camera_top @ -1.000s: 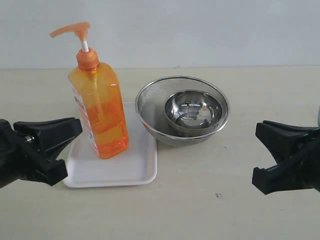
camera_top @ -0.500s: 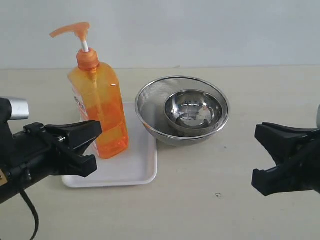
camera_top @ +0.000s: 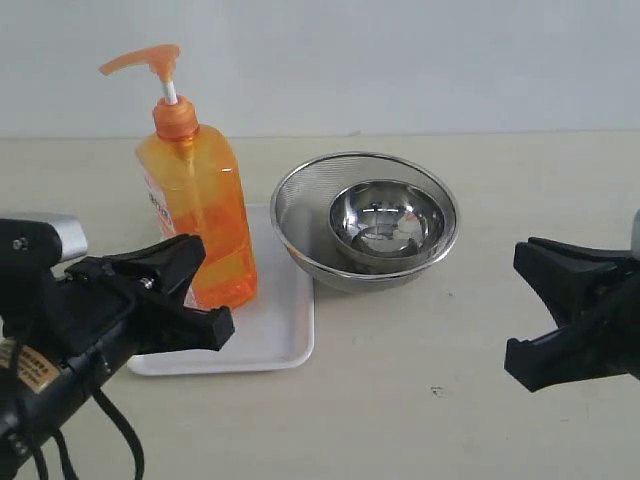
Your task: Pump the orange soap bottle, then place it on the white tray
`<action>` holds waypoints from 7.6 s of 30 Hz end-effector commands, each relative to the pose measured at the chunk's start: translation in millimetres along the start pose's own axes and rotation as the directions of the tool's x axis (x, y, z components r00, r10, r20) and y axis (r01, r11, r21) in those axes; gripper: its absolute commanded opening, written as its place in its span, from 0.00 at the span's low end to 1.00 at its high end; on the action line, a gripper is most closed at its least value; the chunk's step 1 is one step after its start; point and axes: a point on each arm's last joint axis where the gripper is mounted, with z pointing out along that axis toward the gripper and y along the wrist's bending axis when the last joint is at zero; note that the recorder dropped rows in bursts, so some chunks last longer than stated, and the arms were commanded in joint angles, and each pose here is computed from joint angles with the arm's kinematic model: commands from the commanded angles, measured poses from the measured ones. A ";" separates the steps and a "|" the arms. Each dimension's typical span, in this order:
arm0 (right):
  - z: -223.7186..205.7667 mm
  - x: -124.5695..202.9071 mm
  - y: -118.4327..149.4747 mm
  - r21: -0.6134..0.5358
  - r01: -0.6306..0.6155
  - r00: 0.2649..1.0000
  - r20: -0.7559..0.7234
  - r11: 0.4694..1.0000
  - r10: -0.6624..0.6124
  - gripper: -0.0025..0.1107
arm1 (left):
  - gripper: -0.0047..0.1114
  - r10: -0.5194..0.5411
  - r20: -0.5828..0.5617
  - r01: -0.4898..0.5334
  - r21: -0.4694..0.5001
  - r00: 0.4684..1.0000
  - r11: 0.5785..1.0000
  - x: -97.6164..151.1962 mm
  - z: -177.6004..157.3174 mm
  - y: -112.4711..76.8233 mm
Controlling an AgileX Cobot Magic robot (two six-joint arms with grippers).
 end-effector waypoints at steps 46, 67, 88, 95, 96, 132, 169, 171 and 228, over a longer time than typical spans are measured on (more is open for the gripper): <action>-1.0 1.7 -0.4 -0.003 -0.004 1.000 -0.008 1.000 0.004 0.02 | 0.99 0.068 0.026 -0.051 -0.425 0.997 0.904 10.1 64.4 11.6; -1.0 -0.1 -1.1 0.005 0.002 1.000 0.012 1.000 -0.002 0.02 | 0.99 0.047 -0.052 -0.065 -0.433 0.998 0.899 14.7 62.9 12.1; -1.0 1.0 -0.5 -0.001 0.001 1.000 0.000 1.000 -0.001 0.02 | 0.99 0.020 0.097 0.013 -0.333 0.995 0.943 -2.4 75.0 -2.5; -1.0 1.2 -0.4 -0.002 0.001 1.000 -0.002 1.000 -0.001 0.02 | 0.99 0.030 0.105 0.011 -0.365 0.994 0.931 -6.0 78.8 5.0; -1.0 1.2 -0.4 -0.002 0.001 1.000 -0.002 1.000 -0.001 0.02 | 0.99 0.029 0.105 0.012 -0.369 0.994 0.929 -6.2 79.1 6.2; -1.0 1.5 -0.3 -0.003 0.001 1.000 -0.006 1.000 -0.001 0.02 | 0.63 0.061 0.080 -0.023 -0.401 0.995 0.916 6.4 92.6 17.2; -1.0 0.5 -0.7 0.002 0.004 1.000 0.005 1.000 -0.004 0.02 | 0.08 0.166 0.004 -0.160 -0.229 0.986 0.960 4.5 56.7 17.8; -1.0 0.5 -0.7 0.002 0.004 1.000 0.005 1.000 -0.004 0.02 | 0.08 0.172 0.006 -0.167 -0.216 0.985 0.962 4.5 56.9 16.6; -1.0 1.7 -0.2 -0.005 0.004 1.000 -0.008 1.000 -0.004 0.02 | 0.08 0.183 0.074 -0.168 -0.174 0.980 0.970 -5.4 63.7 28.1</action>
